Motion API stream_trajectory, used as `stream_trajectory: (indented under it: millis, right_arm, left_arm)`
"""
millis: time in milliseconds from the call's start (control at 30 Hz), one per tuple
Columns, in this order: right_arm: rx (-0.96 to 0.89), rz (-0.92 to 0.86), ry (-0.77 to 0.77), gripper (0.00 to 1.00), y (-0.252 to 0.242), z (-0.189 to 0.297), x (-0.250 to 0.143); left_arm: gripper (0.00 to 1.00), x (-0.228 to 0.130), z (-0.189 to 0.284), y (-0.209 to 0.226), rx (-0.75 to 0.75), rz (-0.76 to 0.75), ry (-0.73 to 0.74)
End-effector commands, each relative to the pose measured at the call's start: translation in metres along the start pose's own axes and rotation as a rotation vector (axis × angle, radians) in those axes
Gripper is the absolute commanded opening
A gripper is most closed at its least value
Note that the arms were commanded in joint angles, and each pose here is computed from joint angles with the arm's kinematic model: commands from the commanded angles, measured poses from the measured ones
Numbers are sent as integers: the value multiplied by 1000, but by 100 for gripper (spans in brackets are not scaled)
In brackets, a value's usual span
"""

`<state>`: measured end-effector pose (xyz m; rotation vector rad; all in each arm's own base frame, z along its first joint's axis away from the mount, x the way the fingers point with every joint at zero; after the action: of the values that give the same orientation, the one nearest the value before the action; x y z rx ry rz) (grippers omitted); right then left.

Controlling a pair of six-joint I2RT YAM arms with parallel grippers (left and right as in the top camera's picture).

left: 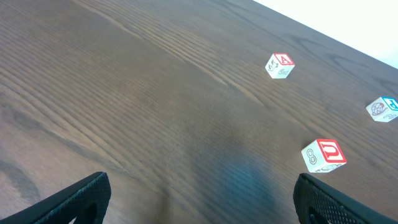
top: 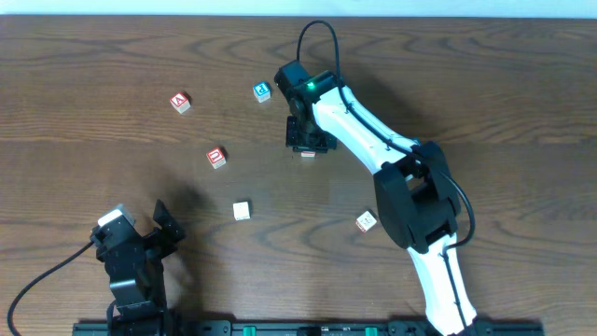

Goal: Spell out Ai2
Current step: 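Lower the red 'I' block onto the table and release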

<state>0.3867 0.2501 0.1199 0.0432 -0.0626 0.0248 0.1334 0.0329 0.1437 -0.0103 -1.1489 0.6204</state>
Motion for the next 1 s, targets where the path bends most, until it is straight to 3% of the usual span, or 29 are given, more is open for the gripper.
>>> stream_trajectory:
  millis: [0, 333, 567, 967]
  right_arm:
    - [-24, -4, 7, 2, 2, -10, -3]
    - [-18, -5, -3, 2, 3, -10, -1]
    - [-18, -5, -4, 19, 3, -10, -1]
    - [-16, -5, -8, 34, 3, -10, 0]
  left_arm:
    - [95, -7, -3, 3, 12, -20, 20]
    - [95, -7, -3, 3, 12, -20, 20]
    - [95, -7, -3, 3, 12, -20, 20]
    - [95, -7, -3, 3, 12, -20, 20]
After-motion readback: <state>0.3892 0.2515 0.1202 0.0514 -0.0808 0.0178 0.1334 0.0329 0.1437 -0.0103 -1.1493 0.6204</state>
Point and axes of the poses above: each gripper's point midway between its finger pads, its own z axis back along the fingers, its own y axis along the line the jaws close on, x = y × z, the point moved 10 cm from there along z, back along the fingers, and after that the axes turned 5 degrees about z, right-handed, at the moved point
